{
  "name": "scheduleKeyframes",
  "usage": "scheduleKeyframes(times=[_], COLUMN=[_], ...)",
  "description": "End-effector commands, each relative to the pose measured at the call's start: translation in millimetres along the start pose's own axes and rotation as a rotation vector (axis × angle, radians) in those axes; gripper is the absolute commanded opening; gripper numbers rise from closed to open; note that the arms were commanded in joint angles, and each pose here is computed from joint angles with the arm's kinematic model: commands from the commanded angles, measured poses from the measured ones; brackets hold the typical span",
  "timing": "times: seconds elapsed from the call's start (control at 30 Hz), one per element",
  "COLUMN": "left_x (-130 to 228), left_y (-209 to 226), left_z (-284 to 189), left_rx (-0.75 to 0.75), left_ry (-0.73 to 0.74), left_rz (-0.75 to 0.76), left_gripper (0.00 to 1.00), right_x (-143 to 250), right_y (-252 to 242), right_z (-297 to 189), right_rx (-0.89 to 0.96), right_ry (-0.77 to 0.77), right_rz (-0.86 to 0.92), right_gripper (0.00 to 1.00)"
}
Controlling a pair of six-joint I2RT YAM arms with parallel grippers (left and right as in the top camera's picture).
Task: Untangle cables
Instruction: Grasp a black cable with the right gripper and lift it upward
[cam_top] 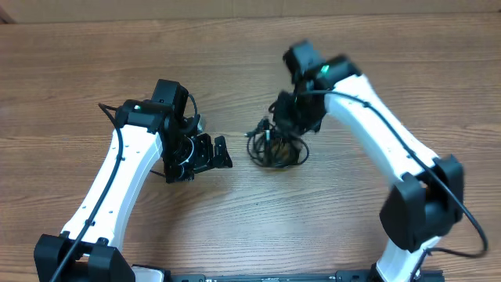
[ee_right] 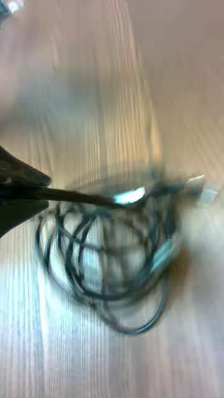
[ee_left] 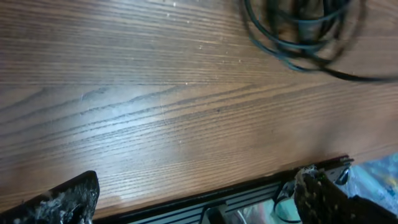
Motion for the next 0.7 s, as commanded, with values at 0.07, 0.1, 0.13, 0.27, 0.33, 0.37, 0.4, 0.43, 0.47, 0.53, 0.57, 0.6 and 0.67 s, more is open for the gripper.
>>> scheduleKeyframes(times=[0.07,0.1,0.13,0.27,0.33,0.37,0.4,0.43,0.47,0.53,0.57,0.6,0.67], left_x=[-2,-2,-2,-2,-2,-2,-2,-2,-2,-3,-3,-3,-3], left_y=[-5,-5,-5,-5,-5,-5,-5,-5,-5,-6,-6,-6,-6], left_z=[-1,-1,-1,-1,-1,-1,-1,-1,-1,-1,-1,-1,-1], left_rx=[-0.008,-0.007,-0.007,-0.006,-0.006,-0.006,-0.006,-0.006,-0.006,-0.005,-0.004,-0.003,-0.003], left_ry=[-0.021,-0.022,-0.022,-0.023,-0.023,-0.023,-0.023,-0.023,-0.024,-0.026,-0.027,-0.028,-0.028], left_rz=[-0.005,-0.005,-0.005,-0.012,-0.012,-0.012,-0.012,-0.012,-0.012,-0.011,-0.010,-0.009,-0.009], left_gripper=[1.00,1.00,1.00,1.00,1.00,1.00,1.00,1.00,1.00,1.00,1.00,1.00,1.00], right_x=[21,29,34,51,58,61,63,64,63,61,58,55,50], right_y=[42,48,51,56,58,59,59,60,60,59,59,57,56], right_z=[-163,-195,-213,-260,-280,-287,-292,-296,-298,-296,-293,-289,-279], right_rx=[-0.202,-0.247,-0.273,-0.346,-0.384,-0.398,-0.409,-0.415,-0.417,-0.401,-0.384,-0.359,-0.331], right_ry=[-0.328,-0.406,-0.459,-0.607,-0.676,-0.701,-0.723,-0.741,-0.758,-0.760,-0.756,-0.749,-0.716], right_rz=[-0.234,-0.264,-0.294,-0.366,-0.387,-0.395,-0.402,-0.405,-0.405,-0.396,-0.387,-0.373,-0.355], right_gripper=[0.04,0.04,0.04,0.04,0.04,0.04,0.04,0.04,0.04,0.04,0.04,0.04,0.04])
Point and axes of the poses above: each gripper's point midway between its finger pads, its own z axis out along the fingers, its own y axis along the line the jaws close on, x = y × z, the point moved 9 cm from there along -z, back along the fingers, and after that the axes turned 7 degrees about -z, right-handed, at the moved point
